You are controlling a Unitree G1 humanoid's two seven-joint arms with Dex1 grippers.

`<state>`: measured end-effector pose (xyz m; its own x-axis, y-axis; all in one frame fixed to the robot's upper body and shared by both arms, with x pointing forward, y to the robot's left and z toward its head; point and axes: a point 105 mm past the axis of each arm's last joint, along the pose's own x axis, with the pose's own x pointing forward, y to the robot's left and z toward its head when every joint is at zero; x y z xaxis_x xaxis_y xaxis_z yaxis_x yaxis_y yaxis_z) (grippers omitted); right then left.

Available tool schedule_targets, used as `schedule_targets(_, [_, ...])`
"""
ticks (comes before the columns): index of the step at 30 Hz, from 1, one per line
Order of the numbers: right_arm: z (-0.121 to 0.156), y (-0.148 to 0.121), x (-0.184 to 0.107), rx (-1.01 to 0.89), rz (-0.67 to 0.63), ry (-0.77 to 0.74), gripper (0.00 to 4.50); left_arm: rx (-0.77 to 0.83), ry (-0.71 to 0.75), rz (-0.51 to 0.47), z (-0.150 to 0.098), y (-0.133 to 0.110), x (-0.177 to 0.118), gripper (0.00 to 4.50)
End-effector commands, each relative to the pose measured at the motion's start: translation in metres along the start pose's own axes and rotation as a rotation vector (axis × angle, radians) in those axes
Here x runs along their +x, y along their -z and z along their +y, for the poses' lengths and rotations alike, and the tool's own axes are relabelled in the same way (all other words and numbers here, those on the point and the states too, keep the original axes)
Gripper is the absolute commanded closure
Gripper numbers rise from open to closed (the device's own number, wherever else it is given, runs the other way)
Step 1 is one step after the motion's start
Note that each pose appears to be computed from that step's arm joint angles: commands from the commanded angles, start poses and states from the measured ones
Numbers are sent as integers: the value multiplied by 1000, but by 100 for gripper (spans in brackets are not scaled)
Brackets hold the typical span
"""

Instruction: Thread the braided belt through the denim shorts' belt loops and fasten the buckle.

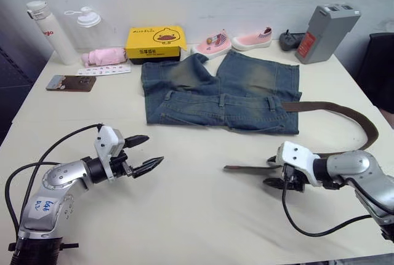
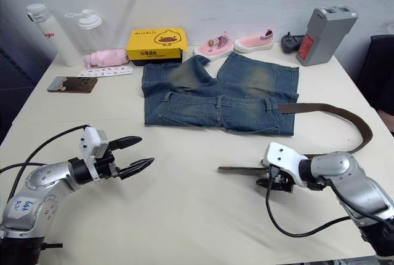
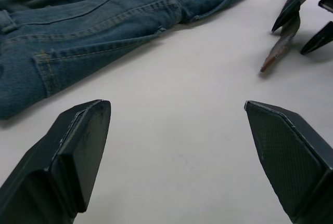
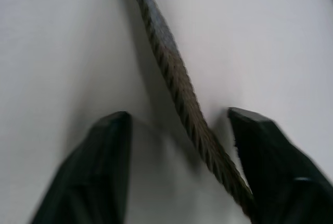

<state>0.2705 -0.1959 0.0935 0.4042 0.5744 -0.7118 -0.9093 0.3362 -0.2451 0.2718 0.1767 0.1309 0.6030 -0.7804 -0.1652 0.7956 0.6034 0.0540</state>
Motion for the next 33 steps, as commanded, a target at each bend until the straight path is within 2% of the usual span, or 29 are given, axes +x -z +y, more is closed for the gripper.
schedule_targets(1, [6, 12, 3, 36, 52, -45, 288, 41, 67, -28, -10, -15, 3, 0])
schedule_targets(2, [8, 10, 3, 35, 49, -56, 355, 45, 85, -28, -13, -17, 4, 0])
schedule_targets(4, [8, 7, 4, 29, 41, -55, 445, 54, 120, -31, -16, -20, 6, 0])
schedule_targets(6, [6, -8, 6, -45, -14, -40, 448, 65, 214, -34, -27, -26, 14, 0])
schedule_targets(8, [13, -37, 5, -149, -120, -64, 448, 49, 324, -41, -39, -33, 22, 0])
schedule_targets(10, [25, -66, 4, -207, -221, -100, 448, 28, 423, -47, -50, -39, 31, 0])
schedule_targets(12, [37, -81, 4, -260, -255, -134, 448, 16, 525, -42, -60, -42, 39, 0])
schedule_targets(17, [44, -101, 6, -294, -287, -136, 448, 58, 631, 23, -67, -32, 59, 0])
schedule_targets(22, [42, -105, 4, -290, -281, -115, 448, 79, 632, 42, -64, -23, 66, 0])
schedule_targets(26, [42, -107, 0, -275, -283, -100, 450, 64, 611, -5, -60, -28, 69, 118])
schedule_targets(33, [42, -108, -1, -256, -280, -82, 450, 68, 610, -6, -62, -27, 71, 448])
